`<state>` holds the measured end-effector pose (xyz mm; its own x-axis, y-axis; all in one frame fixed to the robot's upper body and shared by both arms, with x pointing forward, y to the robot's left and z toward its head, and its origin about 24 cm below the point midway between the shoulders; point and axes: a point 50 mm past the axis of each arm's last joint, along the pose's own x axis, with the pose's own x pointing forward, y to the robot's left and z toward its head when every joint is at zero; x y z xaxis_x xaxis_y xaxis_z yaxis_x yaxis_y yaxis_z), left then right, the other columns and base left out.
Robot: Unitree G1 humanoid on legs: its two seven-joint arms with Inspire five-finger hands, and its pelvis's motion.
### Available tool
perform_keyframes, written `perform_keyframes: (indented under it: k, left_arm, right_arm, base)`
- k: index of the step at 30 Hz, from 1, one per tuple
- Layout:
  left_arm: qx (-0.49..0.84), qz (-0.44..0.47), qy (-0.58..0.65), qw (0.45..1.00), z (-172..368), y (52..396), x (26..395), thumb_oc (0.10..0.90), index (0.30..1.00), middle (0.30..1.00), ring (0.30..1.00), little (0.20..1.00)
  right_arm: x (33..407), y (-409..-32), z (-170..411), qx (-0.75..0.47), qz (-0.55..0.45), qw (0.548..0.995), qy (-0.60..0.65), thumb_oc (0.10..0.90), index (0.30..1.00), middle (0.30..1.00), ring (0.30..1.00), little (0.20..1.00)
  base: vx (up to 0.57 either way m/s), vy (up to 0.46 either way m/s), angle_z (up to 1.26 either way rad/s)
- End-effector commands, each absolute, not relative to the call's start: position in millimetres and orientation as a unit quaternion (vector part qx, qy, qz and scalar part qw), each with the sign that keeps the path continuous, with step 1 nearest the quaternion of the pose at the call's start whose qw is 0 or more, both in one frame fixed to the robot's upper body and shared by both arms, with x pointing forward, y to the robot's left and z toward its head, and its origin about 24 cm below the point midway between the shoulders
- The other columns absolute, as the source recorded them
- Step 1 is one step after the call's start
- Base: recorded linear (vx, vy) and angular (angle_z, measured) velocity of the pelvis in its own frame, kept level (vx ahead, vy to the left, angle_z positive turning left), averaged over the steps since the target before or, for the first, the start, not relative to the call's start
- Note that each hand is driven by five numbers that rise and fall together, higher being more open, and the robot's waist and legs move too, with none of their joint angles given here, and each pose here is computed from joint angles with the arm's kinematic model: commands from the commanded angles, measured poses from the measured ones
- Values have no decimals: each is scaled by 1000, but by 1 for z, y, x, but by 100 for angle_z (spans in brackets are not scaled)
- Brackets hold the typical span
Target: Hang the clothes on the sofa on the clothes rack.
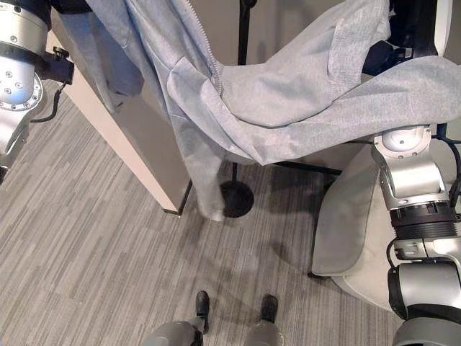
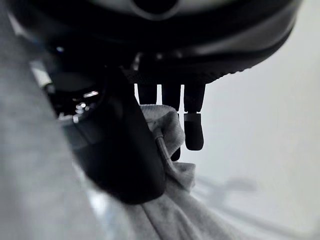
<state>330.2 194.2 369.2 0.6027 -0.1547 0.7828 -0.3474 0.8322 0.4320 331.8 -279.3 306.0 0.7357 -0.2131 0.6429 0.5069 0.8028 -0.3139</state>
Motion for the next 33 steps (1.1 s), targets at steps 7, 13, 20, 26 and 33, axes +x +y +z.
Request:
perform_keyframes:
  k: [7,13,20,26,33]
  left_arm:
    - [199,78,-520,827,402,195,314,400,300,300,300,300]
    - [208,77,-512,830,409,191,320,400,300,300,300,300]
    - [202,72,-518,828,414,188,318,400,300,300,300,300]
    - [191,76,-540,816,414,195,305,400,300,300,300,300]
    - [201,70,-569,794,423,201,286,400,300,300,300,300]
  right_arm:
    - [302,-294,393,-240,-257,834,-425,400,300,300,300,300]
    - [302,-299,425,-262,-278,826,-415,400,300,300,300,300]
    - [291,-302,454,-255,-306,809,-433,400,300,300,300,300]
    - [286,-303,442,-267,-295,805,-440,400,300,300,300,300]
    - [271,-302,440,-248,-276,795,-480,400,300,300,300,300]
  base:
    - [44,-175,1]
    - [20,15,27]
    - [103,76,-1]
    - [53,36,2]
    - [45,-1,-5]
